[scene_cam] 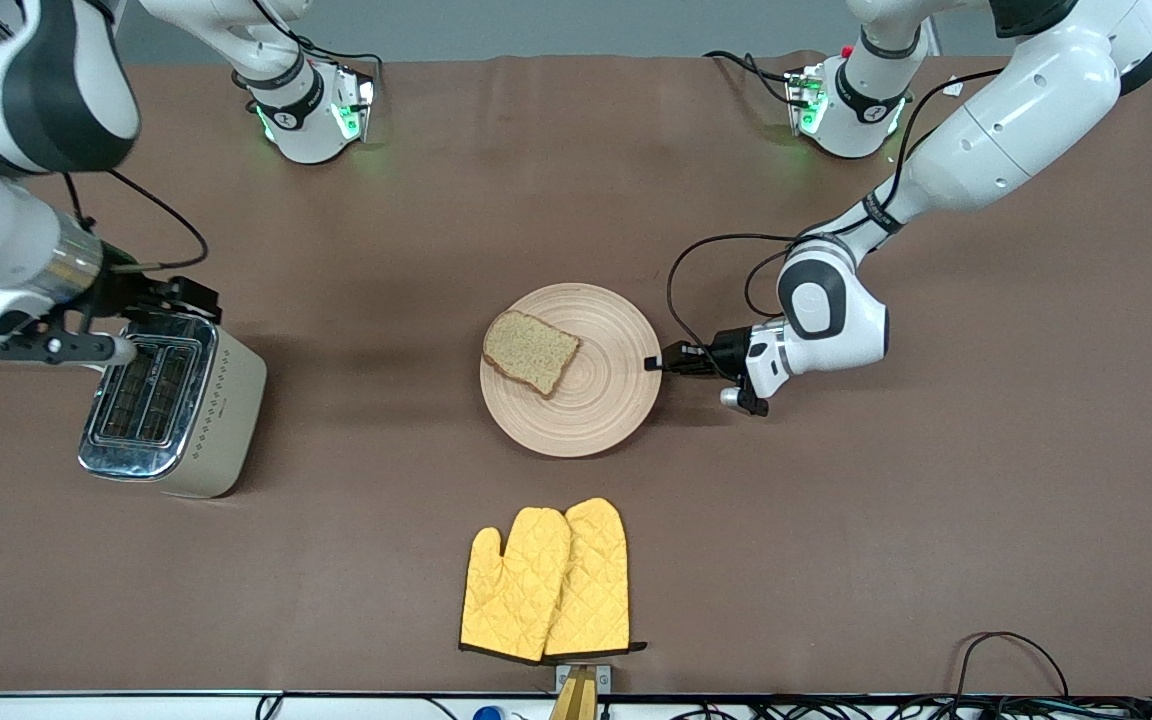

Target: Move plate and put bread in toaster

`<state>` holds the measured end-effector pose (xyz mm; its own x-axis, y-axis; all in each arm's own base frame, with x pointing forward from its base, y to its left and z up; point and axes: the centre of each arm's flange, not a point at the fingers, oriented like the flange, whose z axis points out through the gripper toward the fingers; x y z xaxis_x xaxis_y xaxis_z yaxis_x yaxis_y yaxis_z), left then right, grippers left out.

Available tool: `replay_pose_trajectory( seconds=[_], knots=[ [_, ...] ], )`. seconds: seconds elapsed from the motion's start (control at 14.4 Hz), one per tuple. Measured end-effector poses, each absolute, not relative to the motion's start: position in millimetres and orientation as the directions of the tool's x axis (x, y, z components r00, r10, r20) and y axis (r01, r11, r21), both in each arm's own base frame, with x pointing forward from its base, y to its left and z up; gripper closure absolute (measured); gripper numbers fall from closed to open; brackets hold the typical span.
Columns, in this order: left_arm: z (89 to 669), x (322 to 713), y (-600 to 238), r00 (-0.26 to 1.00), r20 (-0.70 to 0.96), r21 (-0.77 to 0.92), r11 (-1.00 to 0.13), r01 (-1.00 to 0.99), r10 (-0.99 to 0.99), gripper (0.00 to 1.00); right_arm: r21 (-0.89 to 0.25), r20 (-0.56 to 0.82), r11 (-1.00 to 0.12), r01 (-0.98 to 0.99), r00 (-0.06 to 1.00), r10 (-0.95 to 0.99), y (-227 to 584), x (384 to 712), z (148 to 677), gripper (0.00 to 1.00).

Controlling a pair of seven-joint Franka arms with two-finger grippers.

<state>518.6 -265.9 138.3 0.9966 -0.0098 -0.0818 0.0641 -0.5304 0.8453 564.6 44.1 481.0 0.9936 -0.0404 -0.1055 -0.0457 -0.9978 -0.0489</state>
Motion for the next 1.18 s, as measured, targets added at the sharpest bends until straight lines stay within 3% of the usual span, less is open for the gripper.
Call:
replay_pose_trajectory(
  seconds=[0.48, 0.55, 0.9, 1.18],
  knots=[
    [179, 576, -191, 0.993, -0.027, 0.852, -0.517, 0.081, 0.111, 0.04, -0.049, -0.121, -0.986, -0.162, 0.980, -0.155, 134, 568, 414, 0.00],
    [193, 588, -173, 0.994, -0.020, 0.850, -0.521, 0.073, 0.106, 0.00, -0.047, -0.124, -0.980, -0.192, 0.975, -0.185, 155, 567, 399, 0.00],
    [277, 647, -42, 0.998, -0.062, 0.824, -0.564, 0.059, 0.014, 0.00, -0.021, -0.123, -0.952, -0.304, 0.946, -0.300, 256, 545, 333, 0.00],
    [349, 668, 31, 0.992, -0.121, 0.774, -0.630, 0.065, -0.046, 0.00, 0.017, -0.131, -0.926, -0.376, 0.918, -0.375, 316, 517, 296, 0.02]
  ],
)
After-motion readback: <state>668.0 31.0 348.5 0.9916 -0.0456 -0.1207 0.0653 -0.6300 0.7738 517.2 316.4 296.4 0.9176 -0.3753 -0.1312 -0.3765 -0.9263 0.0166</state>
